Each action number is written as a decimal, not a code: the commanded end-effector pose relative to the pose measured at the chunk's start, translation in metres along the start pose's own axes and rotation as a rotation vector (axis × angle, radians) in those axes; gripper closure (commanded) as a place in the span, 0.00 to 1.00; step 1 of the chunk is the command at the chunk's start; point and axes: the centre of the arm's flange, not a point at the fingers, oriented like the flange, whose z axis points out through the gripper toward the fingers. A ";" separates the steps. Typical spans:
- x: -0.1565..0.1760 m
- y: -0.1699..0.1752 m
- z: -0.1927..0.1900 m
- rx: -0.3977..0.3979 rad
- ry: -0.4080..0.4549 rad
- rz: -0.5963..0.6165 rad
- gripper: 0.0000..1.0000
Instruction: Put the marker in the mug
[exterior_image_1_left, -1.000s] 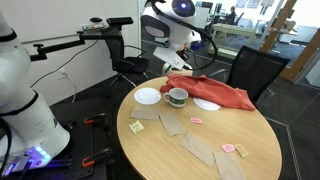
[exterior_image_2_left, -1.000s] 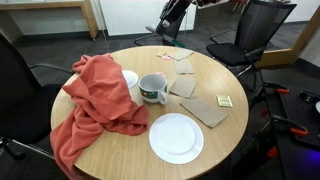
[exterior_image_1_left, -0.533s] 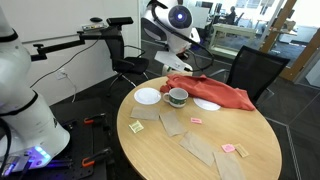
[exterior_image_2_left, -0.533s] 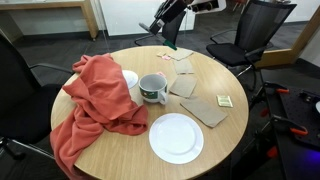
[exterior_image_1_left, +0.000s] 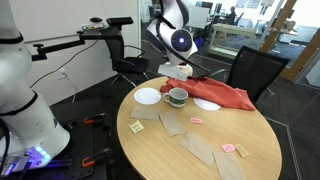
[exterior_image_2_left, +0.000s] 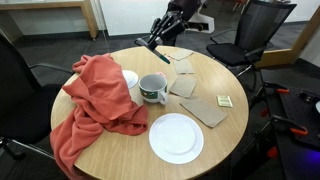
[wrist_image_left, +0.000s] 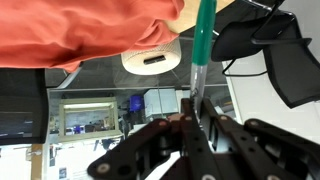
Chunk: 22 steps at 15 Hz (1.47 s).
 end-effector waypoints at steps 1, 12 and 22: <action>-0.010 0.015 0.015 0.043 0.028 -0.050 0.97; -0.030 0.030 0.025 0.049 0.055 -0.063 0.97; -0.068 0.069 0.040 0.049 0.216 -0.192 0.97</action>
